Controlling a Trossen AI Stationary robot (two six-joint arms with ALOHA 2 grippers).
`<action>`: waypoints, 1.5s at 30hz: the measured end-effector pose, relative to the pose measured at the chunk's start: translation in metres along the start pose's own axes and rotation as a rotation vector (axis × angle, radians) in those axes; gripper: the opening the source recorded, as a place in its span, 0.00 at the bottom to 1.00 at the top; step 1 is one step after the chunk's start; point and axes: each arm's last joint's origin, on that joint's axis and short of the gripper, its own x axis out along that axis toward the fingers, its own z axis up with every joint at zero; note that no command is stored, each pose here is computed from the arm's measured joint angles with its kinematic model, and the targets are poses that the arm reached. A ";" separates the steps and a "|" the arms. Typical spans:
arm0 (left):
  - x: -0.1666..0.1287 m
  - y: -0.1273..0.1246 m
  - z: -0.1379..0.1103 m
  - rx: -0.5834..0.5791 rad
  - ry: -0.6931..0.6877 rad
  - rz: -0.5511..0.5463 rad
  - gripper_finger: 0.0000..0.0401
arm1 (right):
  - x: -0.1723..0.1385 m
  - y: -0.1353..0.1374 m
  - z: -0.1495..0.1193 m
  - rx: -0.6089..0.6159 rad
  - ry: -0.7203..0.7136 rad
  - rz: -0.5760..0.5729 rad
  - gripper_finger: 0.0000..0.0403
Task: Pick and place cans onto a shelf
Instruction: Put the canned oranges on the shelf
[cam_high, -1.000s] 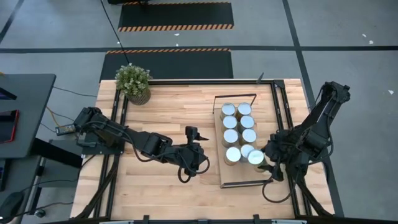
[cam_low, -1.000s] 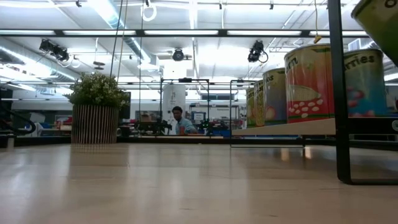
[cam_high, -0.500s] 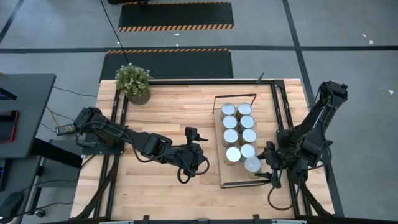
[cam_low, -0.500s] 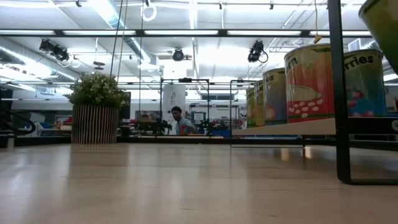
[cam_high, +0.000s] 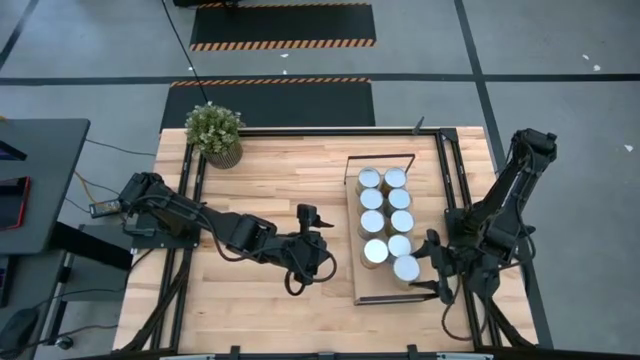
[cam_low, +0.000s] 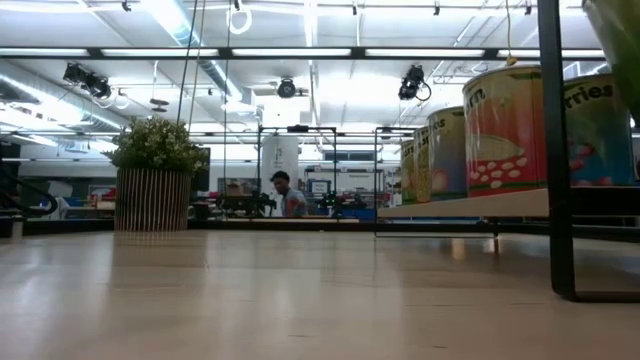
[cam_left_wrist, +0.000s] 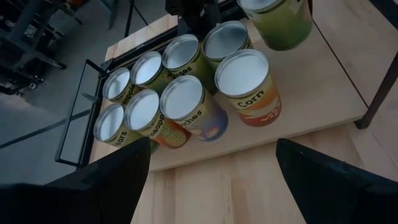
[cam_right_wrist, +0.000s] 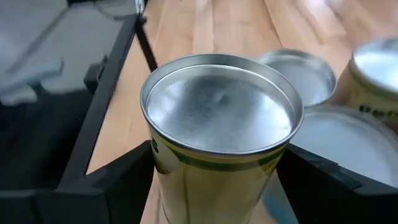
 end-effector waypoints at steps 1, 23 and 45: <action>0.000 0.001 0.000 -0.002 -0.001 0.001 0.88 | -0.003 0.000 0.004 -0.030 -0.002 0.002 0.79; 0.001 0.002 -0.001 0.001 0.006 0.003 0.88 | -0.049 -0.026 0.003 0.011 0.127 0.050 0.79; 0.001 0.002 -0.001 0.001 0.006 0.003 0.88 | -0.009 -0.031 -0.049 0.004 -0.025 0.134 0.79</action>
